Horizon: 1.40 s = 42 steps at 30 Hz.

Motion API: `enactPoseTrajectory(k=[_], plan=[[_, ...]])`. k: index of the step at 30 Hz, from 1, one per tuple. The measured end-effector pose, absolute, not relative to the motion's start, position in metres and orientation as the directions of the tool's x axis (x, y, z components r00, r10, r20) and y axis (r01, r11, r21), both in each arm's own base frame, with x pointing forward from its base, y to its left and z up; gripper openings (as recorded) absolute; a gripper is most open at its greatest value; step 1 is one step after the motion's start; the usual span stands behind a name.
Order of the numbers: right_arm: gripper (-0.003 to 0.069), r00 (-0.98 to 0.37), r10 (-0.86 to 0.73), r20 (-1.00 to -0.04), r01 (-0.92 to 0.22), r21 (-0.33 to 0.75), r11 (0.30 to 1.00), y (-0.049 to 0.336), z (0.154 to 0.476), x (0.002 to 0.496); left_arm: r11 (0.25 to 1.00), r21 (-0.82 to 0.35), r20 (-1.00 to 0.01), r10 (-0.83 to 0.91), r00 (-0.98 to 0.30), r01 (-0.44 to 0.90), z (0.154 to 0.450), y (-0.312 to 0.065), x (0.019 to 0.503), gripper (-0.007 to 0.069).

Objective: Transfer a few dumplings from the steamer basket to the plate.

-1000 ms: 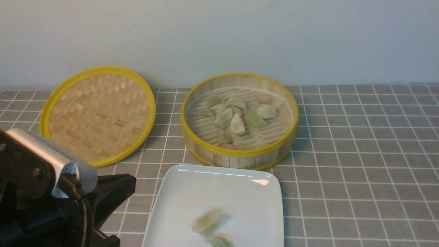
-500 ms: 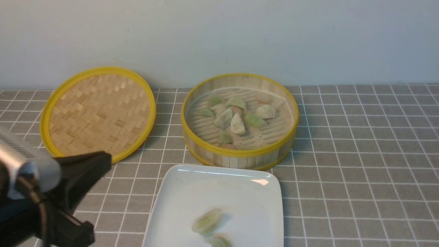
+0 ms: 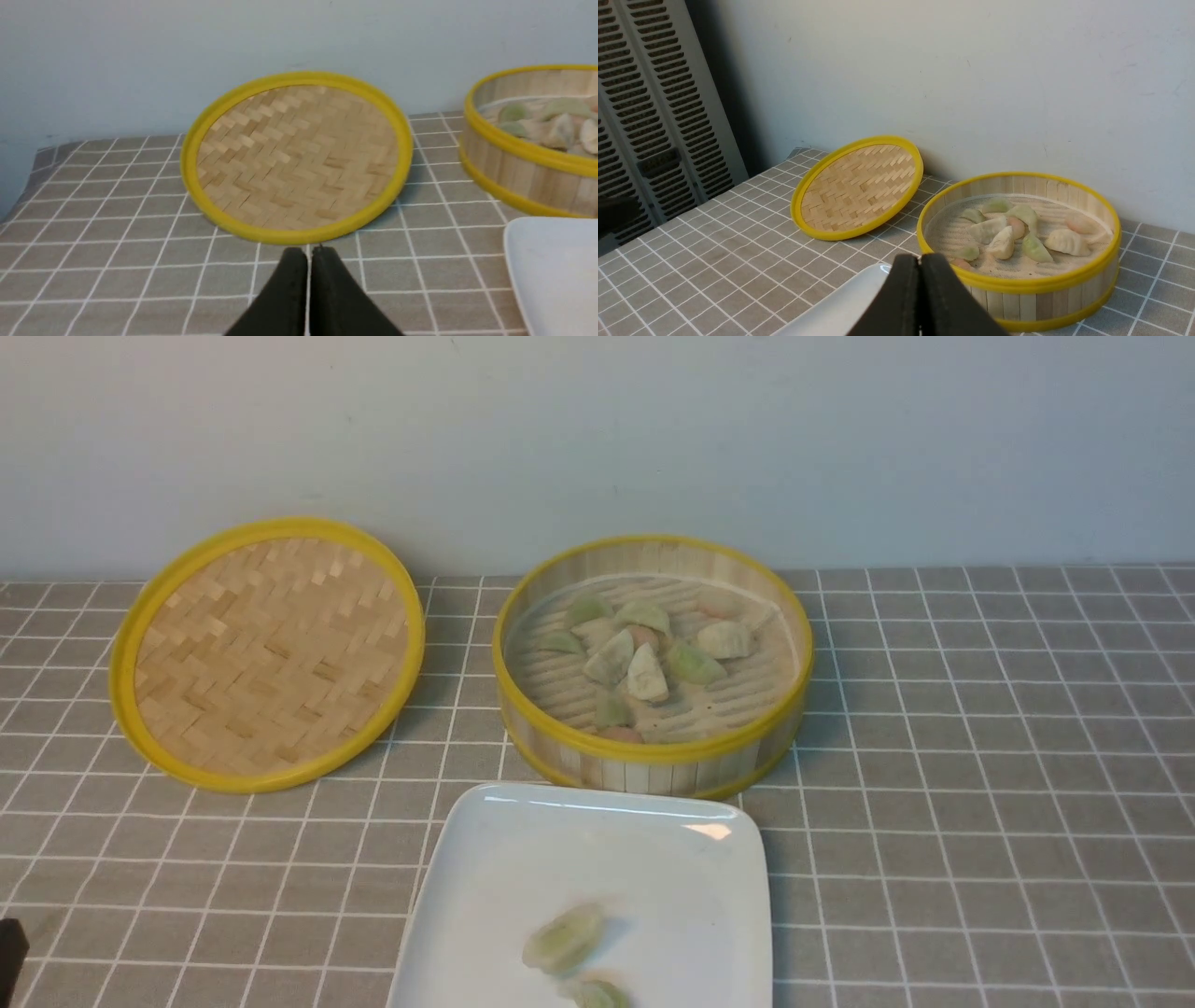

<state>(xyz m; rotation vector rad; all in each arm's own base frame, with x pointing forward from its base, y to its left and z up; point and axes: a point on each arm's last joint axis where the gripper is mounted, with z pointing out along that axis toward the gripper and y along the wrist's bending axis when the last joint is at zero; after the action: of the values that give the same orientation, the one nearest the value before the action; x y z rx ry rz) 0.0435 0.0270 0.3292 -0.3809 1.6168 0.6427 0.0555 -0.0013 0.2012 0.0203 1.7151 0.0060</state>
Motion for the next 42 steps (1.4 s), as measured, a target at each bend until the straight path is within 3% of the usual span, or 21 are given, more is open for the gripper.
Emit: enactPoseTrajectory(k=[9,42], plan=[[-0.0015,-0.156,0.118,-0.981,-0.587,0.188,0.788,0.027,0.329,0.043,1.0,0.019,-0.957,0.02,-0.291,0.006,0.172,-0.001,0.053,-0.0005],[-0.0015,-0.157,0.117,-0.981,-0.586,0.188,0.788,0.027,0.329,0.044,0.998,0.019,-0.956,0.036,-0.292,0.06,0.171,-0.004,0.053,-0.0005]])
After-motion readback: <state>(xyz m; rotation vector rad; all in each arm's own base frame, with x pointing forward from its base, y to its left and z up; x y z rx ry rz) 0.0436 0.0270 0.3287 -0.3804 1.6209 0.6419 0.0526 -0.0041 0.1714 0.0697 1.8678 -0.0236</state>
